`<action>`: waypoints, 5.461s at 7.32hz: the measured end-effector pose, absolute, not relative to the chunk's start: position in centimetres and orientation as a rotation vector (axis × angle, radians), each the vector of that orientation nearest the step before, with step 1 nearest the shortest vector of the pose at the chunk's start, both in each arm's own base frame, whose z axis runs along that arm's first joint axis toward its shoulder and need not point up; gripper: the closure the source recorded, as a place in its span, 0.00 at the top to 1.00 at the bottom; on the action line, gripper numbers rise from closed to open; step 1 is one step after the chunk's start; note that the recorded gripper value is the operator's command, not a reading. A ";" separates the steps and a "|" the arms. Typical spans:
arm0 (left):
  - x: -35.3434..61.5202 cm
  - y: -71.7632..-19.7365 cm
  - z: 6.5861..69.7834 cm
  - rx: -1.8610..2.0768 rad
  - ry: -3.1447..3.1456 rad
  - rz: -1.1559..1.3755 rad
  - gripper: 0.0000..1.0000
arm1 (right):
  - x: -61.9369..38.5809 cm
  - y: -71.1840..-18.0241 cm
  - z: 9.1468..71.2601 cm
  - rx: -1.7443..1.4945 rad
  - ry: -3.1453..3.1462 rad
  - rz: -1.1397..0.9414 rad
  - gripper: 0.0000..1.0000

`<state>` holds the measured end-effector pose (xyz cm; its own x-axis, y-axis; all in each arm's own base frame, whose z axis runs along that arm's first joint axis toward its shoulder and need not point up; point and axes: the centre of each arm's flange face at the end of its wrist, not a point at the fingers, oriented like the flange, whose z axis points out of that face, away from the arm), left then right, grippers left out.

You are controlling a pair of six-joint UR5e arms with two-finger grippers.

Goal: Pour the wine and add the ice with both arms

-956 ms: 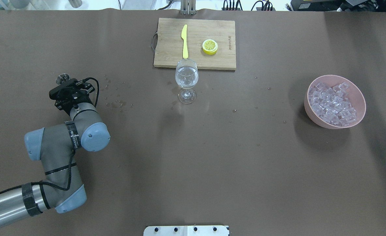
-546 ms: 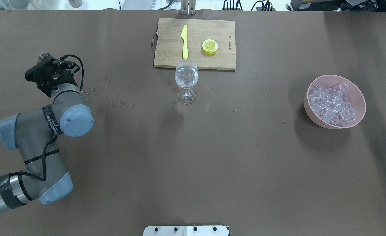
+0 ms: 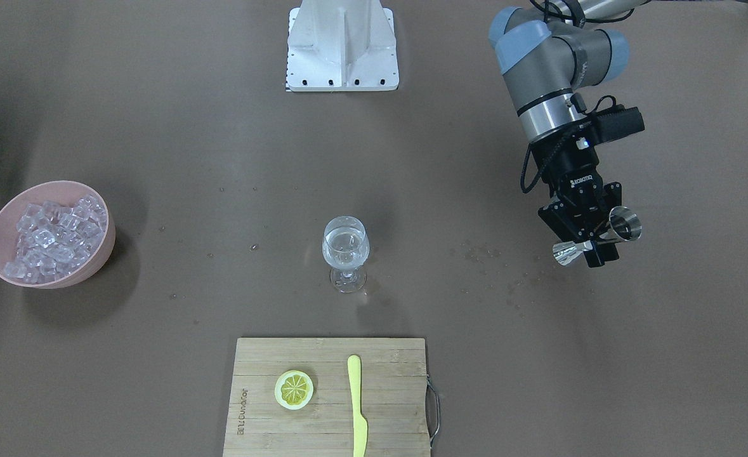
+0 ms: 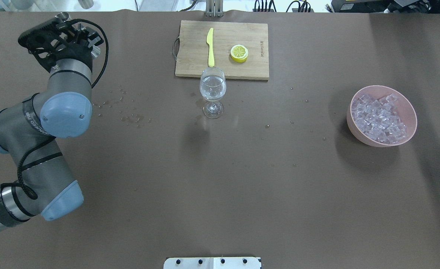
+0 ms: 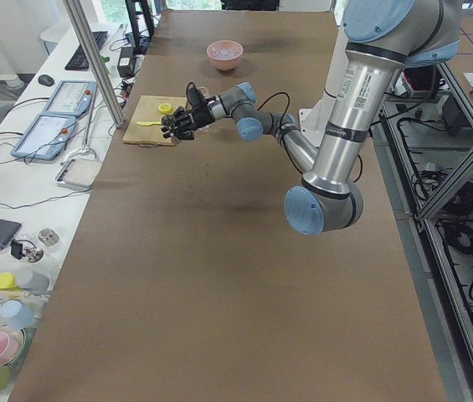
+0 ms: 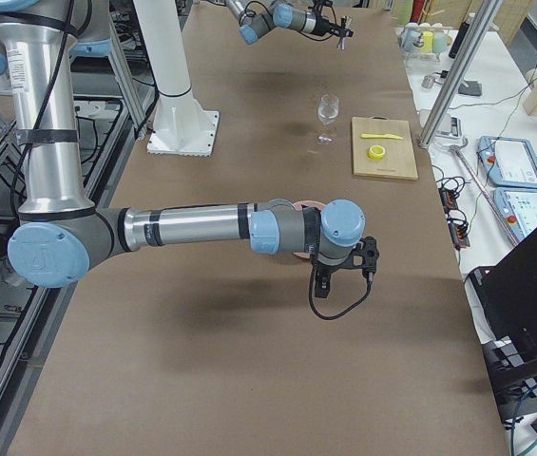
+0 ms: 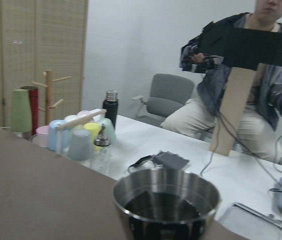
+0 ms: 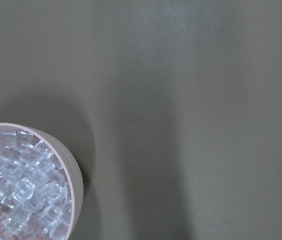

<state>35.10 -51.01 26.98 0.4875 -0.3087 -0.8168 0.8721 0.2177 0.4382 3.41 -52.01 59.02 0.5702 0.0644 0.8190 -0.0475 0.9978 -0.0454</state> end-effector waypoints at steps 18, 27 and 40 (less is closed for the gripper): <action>46.4 -43.4 11.5 0.832 0.872 0.219 0.00 | 3.2 -52.1 57.5 -0.013 -0.993 0.082 1.00; 48.7 -46.6 7.4 0.703 0.597 0.347 0.00 | 3.4 -52.0 56.9 0.004 -0.974 0.076 1.00; 49.3 -47.7 2.8 0.500 0.196 0.655 0.00 | 3.4 -51.6 57.4 -0.008 -0.975 0.081 1.00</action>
<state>49.29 -47.72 2.83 0.7803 0.6251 -0.0188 -0.5330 0.6805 0.5029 3.36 -51.59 57.37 0.5582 0.0723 0.8266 -0.0655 0.9969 -0.0430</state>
